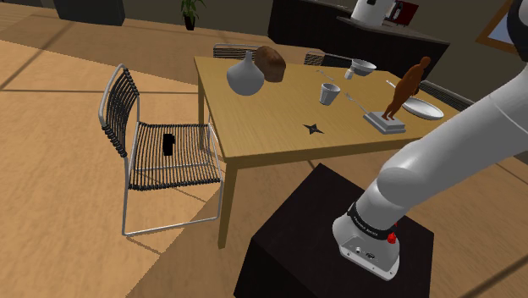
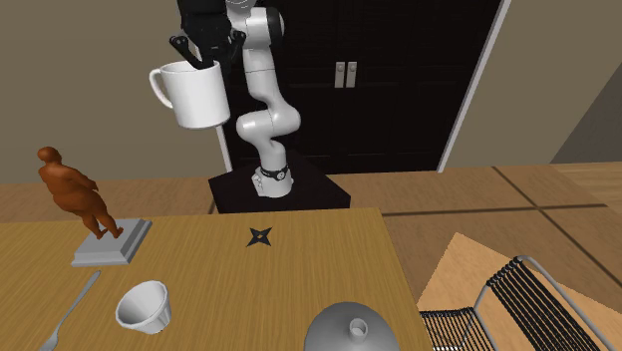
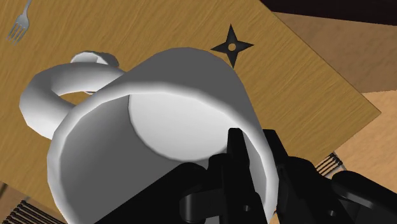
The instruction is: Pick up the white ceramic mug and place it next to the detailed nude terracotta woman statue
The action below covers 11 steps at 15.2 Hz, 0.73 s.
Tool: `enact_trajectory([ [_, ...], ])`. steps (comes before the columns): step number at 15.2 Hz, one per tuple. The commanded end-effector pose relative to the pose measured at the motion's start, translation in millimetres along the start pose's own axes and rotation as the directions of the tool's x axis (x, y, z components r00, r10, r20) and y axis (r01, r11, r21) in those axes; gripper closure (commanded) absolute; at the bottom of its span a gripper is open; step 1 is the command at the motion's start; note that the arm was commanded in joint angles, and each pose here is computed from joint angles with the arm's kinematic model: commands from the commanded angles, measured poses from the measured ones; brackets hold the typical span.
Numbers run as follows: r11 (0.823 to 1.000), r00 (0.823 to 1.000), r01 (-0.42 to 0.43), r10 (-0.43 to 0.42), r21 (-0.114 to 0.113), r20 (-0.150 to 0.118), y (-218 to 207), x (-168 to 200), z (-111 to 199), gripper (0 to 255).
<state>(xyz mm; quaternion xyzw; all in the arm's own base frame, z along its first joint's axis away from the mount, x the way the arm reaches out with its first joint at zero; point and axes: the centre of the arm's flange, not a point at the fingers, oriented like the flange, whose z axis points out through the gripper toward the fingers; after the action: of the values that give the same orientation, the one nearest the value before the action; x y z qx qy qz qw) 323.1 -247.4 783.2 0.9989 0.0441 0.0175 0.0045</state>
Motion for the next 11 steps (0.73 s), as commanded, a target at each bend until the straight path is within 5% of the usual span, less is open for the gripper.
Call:
enact_trajectory([
  [1,1.0,1.0,0.002,-0.002,0.0,0.0,21,-15,-2,255],
  [11,1.0,1.0,0.002,-0.002,0.0,0.0,133,-84,-3,255],
])
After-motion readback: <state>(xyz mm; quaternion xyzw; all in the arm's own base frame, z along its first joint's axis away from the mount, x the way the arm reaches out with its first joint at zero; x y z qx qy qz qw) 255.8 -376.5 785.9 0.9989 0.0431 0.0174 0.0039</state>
